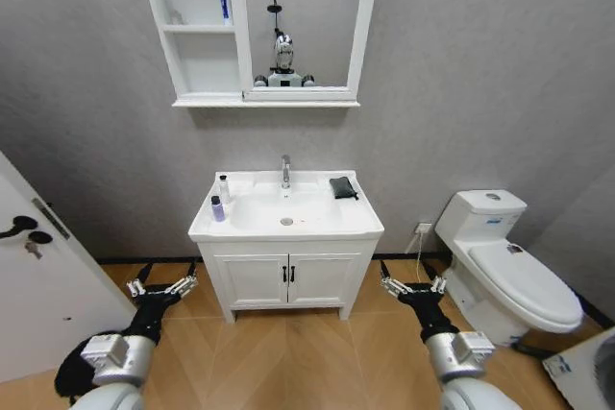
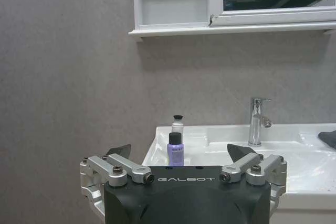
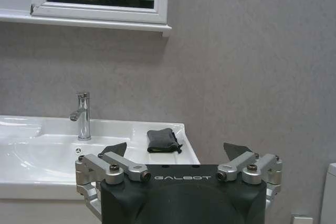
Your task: Move facial cleanser and shampoo from washbasin to cabinet, then wipe washbasin with towel.
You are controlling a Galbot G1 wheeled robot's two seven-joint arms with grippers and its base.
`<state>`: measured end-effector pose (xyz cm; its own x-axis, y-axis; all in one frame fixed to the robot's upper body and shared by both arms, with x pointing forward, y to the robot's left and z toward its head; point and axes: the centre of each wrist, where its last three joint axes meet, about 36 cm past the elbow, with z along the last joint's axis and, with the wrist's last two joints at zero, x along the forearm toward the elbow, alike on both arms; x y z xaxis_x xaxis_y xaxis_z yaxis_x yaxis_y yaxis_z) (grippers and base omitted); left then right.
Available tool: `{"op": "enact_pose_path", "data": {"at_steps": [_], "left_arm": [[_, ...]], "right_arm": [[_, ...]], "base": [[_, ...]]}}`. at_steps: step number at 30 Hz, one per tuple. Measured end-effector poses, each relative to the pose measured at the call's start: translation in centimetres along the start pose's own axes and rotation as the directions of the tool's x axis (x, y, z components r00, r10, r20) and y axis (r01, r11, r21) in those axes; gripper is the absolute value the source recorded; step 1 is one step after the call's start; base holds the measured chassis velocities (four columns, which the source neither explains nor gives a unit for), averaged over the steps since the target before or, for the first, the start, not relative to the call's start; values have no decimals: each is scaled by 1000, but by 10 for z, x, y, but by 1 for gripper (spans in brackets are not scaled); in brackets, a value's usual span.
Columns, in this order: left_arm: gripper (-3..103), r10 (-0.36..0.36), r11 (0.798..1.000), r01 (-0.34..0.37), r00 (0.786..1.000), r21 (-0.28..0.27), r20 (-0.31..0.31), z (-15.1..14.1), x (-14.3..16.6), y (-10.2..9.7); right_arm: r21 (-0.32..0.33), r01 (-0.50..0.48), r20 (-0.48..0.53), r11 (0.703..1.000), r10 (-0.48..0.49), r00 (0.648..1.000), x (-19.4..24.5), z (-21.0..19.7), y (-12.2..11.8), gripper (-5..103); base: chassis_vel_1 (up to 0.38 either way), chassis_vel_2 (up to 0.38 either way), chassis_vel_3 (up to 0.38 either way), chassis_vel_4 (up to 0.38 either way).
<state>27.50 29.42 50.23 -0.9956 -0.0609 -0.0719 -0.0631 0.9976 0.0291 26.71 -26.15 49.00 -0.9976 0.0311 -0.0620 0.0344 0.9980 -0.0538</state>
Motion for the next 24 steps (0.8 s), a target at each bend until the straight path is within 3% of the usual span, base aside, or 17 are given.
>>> {"op": "enact_pose_path", "data": {"at_steps": [24], "left_arm": [[100, -7, 1000, 7, 1000, 2, -6, 3, -1, -2]], "right_arm": [[4, 24, -4, 1000, -24, 1000, -7, 4, 1, 100]], "base": [[-176, 173, 171, -162]]}}
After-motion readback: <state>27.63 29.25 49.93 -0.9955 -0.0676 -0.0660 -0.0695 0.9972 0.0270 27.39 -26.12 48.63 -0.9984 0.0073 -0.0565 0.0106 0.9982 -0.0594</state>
